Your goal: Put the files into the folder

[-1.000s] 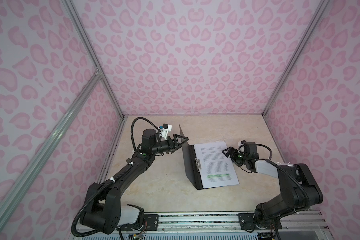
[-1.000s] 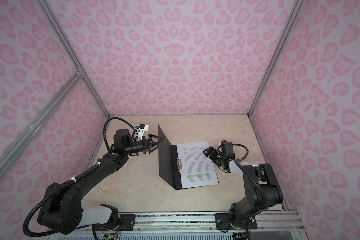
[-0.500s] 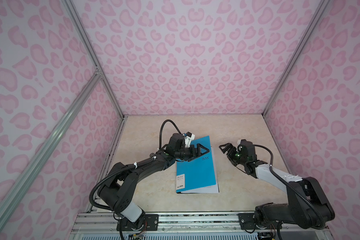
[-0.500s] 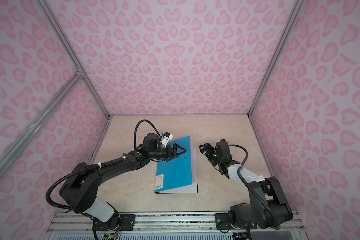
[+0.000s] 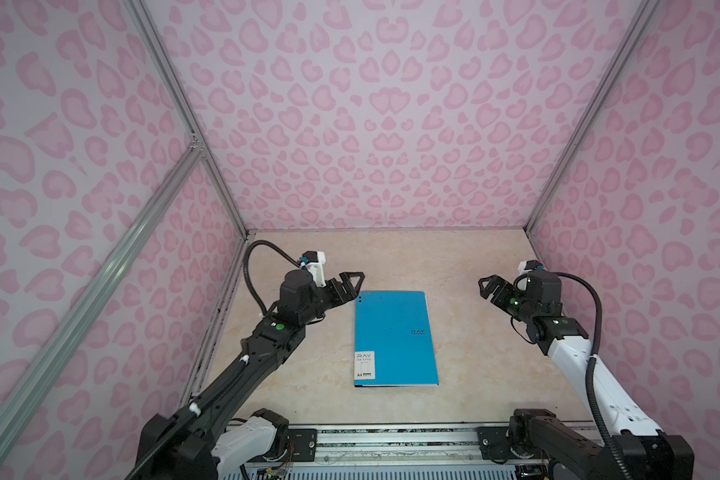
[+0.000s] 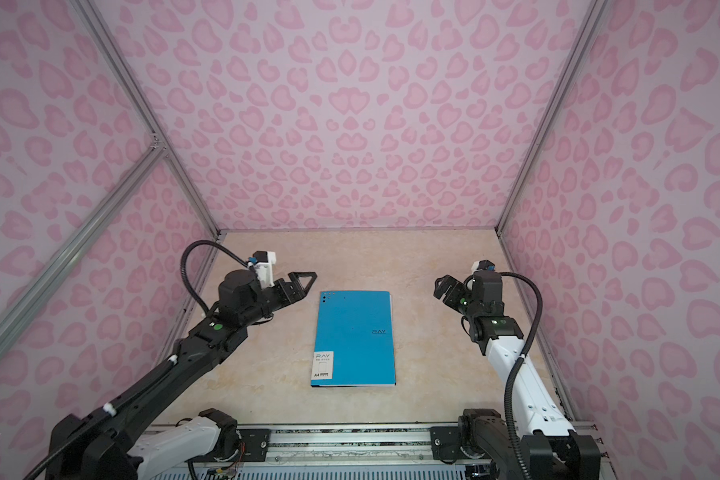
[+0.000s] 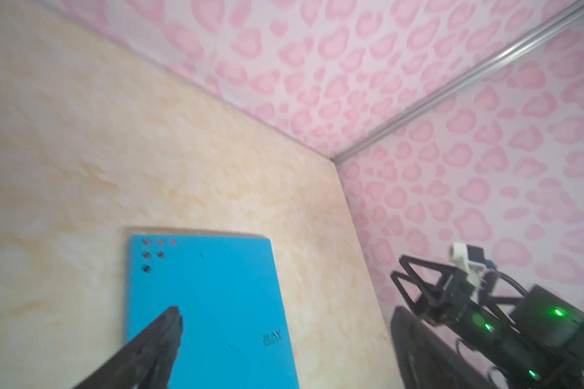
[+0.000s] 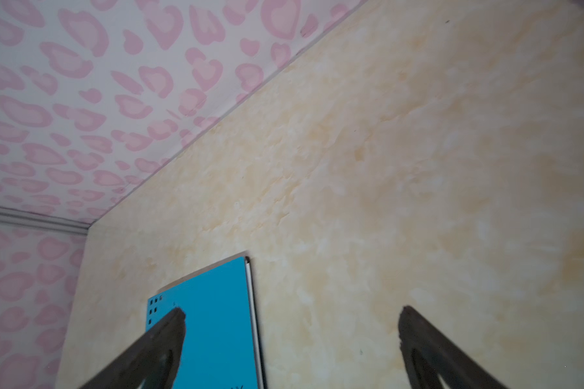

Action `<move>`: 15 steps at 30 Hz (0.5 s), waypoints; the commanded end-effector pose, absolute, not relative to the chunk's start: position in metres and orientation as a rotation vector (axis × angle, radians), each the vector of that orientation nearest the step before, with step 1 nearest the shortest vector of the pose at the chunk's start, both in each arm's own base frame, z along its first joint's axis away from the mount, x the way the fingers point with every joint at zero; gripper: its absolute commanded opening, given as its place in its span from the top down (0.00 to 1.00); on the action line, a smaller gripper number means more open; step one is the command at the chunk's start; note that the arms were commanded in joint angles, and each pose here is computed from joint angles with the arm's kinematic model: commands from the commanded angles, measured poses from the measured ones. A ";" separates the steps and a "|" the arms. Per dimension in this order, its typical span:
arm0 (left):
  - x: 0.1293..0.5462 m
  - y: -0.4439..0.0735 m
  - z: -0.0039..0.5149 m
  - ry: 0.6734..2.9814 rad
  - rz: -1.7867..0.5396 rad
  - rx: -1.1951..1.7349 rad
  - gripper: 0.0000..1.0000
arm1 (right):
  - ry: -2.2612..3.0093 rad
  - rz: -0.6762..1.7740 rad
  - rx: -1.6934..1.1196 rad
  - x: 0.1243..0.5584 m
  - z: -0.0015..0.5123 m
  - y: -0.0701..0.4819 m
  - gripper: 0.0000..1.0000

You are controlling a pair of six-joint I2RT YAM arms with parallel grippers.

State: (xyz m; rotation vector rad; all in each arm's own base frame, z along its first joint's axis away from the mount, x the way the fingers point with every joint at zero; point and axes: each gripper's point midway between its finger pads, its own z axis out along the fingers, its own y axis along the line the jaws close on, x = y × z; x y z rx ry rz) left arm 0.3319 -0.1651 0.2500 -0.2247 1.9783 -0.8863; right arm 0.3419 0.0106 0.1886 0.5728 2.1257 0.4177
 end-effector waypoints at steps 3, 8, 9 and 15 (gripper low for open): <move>0.322 -0.032 0.197 1.953 -0.092 -0.474 0.02 | 2.051 0.162 0.518 0.348 0.174 -0.030 0.02; 0.312 0.029 0.187 1.845 0.255 -0.576 0.02 | 2.016 0.060 0.498 0.352 0.153 -0.050 0.02; 0.312 0.038 0.183 1.832 0.308 -0.589 0.02 | 2.001 0.038 0.496 0.353 0.149 -0.053 0.02; 0.330 0.056 0.149 1.805 0.430 -0.547 0.02 | 1.844 -0.012 0.379 0.358 0.132 -0.055 0.02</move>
